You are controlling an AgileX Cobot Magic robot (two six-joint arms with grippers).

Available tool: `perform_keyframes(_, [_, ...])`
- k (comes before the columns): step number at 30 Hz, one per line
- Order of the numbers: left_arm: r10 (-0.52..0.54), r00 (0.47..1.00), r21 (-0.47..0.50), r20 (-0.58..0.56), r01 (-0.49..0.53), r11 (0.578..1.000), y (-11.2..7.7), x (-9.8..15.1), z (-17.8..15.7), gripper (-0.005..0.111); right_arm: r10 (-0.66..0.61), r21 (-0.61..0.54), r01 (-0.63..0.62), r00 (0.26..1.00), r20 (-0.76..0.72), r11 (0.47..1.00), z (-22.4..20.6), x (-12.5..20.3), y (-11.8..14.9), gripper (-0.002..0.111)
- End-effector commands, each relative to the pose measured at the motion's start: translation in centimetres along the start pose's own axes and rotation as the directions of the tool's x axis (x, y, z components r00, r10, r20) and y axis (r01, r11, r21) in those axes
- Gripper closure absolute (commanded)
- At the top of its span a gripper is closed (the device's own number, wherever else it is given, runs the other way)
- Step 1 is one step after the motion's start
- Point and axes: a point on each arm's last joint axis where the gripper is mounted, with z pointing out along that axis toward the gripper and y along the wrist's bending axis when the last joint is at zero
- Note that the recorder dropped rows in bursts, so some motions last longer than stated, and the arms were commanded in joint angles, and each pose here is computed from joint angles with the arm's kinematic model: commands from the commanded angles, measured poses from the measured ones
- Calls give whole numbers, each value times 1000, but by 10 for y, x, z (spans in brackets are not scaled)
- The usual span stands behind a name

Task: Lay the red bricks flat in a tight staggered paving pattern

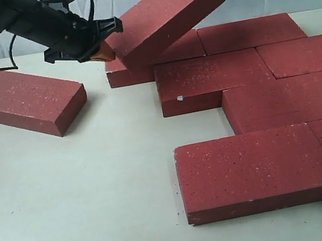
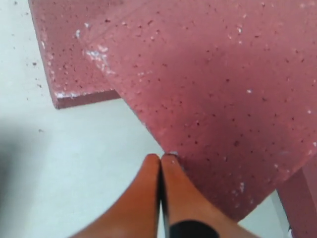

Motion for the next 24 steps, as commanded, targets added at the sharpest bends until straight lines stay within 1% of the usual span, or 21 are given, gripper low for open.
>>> perform_keyframes(1, [25, 998, 19, -53, -24, 1000, -9, 3, -11, 107, -52, -58, 51, 998, -26, 997, -9, 4, 39, 109])
perform_keyframes(3, [40, 997, 8, -68, -40, 999, -9, 5, -14, 107, -59, -52, 57, 998, -38, 997, -9, 7, 47, 109])
perform_keyframes(6, [36, 997, -17, -75, -37, 999, -8, 9, -18, 107, -72, -43, 69, 994, -77, 997, -2, 15, 56, 109])
perform_keyframes(11, [46, 992, -59, -114, -53, 997, -2, 25, -24, 107, -94, -66, 85, 984, -152, 994, 17, 33, 80, 109])
perform_keyframes(16, [37, 995, -92, -87, -45, 995, 3, 44, -34, 107, -178, -21, 177, 963, -204, 984, 29, 49, 102, 109])
perform_keyframes(19, [59, 995, -125, -80, -69, 990, 7, 56, -44, 107, -218, -4, 224, 948, -233, 975, 34, 58, 115, 109])
perform_keyframes(21, [43, 995, -143, -87, -55, 988, 14, 67, -48, 107, -231, -12, 236, 939, -255, 972, 38, 65, 123, 109])
perform_keyframes(22, [14, 996, -164, -85, -28, 986, 24, 76, -56, 107, -251, -8, 260, 923, -292, 966, 46, 76, 130, 109])
perform_keyframes(23, [-1, 996, -173, -89, -15, 985, 29, 81, -60, 107, -262, 0, 276, 913, -314, 961, 50, 82, 133, 109])
perform_keyframes(24, [-26, 996, -191, -90, 8, 982, 38, 89, -69, 107, -282, 7, 304, 891, -355, 953, 58, 94, 137, 109])
